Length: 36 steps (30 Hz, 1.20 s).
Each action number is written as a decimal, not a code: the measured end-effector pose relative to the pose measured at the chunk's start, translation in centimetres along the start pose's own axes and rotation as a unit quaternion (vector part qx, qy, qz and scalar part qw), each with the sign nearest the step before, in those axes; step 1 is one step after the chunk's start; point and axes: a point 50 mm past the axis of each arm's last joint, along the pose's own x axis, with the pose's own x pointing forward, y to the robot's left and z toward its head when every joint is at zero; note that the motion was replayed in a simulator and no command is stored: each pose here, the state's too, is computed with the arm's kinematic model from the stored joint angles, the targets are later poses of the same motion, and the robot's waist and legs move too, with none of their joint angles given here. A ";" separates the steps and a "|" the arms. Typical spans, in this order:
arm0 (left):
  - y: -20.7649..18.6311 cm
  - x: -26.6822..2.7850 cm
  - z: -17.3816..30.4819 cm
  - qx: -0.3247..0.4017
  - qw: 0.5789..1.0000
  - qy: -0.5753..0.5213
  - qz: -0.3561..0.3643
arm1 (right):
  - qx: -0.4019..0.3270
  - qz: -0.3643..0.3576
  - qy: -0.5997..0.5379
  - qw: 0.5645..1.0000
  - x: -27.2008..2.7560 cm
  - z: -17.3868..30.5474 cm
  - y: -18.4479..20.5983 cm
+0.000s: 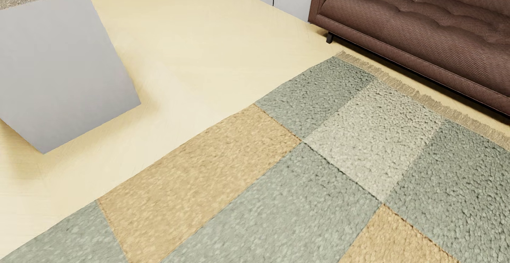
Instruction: Circle the plant
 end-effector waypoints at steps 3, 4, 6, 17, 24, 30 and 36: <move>4.0 0.3 3.9 -0.002 0.997 -0.064 0.053 | 0.011 0.000 0.025 1.000 -0.6 -1.9 0.3; 5.2 0.3 4.9 -0.003 0.995 -0.078 0.068 | 0.008 0.005 0.036 0.999 -0.7 -2.4 0.6; 6.6 0.1 6.1 -0.007 0.991 -0.099 0.088 | 0.007 0.008 0.053 0.999 -0.8 -3.2 0.8; -2.7 -0.8 -3.2 -0.019 0.998 0.055 -0.028 | -0.003 -0.026 -0.032 0.999 0.2 1.9 -2.1; -4.9 -2.6 -6.9 0.004 0.992 0.110 -0.064 | 0.044 -0.053 -0.010 0.998 -0.4 0.0 -3.0; 0.4 -0.5 -1.8 0.000 1.000 0.027 0.006 | 0.021 -0.013 0.055 0.998 -1.3 -3.9 -0.4; 1.9 0.0 1.0 -0.035 0.999 -0.020 0.036 | 0.037 -0.018 0.124 0.991 -2.7 -7.8 -0.2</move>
